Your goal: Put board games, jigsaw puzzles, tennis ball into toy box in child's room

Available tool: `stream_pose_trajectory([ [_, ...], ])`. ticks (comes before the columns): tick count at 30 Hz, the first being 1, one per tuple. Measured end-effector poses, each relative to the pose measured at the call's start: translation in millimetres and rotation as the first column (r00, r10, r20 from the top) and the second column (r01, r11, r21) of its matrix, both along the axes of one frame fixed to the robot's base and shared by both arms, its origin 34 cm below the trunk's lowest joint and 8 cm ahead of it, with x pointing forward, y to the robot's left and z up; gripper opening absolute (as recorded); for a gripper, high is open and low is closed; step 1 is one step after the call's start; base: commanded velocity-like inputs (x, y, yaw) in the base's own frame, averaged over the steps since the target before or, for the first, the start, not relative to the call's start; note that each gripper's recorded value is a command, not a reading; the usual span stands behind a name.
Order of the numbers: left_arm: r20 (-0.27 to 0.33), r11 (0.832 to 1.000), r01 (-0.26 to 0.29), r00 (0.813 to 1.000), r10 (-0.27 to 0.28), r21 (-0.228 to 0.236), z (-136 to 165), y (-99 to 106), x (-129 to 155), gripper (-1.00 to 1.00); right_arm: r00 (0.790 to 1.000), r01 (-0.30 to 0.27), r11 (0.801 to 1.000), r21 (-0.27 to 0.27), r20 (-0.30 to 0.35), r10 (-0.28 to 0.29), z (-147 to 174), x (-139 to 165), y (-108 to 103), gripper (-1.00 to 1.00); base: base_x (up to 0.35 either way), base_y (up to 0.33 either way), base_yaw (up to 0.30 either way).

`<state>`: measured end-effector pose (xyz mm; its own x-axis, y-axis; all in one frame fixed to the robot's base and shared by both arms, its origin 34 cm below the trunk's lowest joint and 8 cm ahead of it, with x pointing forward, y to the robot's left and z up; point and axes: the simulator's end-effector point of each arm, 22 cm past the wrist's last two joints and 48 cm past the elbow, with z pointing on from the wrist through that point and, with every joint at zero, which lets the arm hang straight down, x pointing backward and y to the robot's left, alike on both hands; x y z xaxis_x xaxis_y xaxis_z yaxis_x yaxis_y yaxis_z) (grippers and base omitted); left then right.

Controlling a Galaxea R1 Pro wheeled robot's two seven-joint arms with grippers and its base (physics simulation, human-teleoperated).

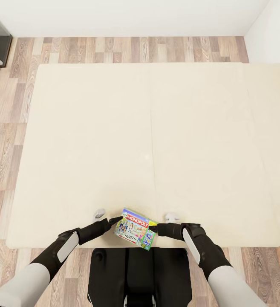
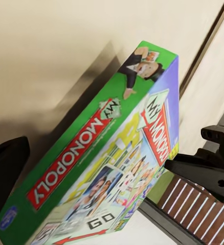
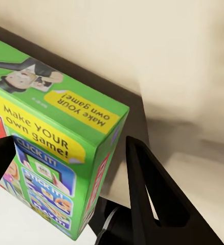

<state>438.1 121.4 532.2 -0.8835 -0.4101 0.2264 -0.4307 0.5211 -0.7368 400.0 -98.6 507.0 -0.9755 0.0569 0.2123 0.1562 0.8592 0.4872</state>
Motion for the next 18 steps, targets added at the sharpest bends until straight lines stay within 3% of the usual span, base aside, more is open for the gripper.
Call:
stream_pose_trajectory([
  [18, -0.022, 0.999, 0.012, 1.0, -0.011, 0.032, -6.5, -2.2, -5.3, 1.0, 1.0, 0.0, 1.0, 0.001, 0.0, 0.0, 0.0, 0.0, -0.1, 1.0, 0.0, 0.0, 0.0],
])
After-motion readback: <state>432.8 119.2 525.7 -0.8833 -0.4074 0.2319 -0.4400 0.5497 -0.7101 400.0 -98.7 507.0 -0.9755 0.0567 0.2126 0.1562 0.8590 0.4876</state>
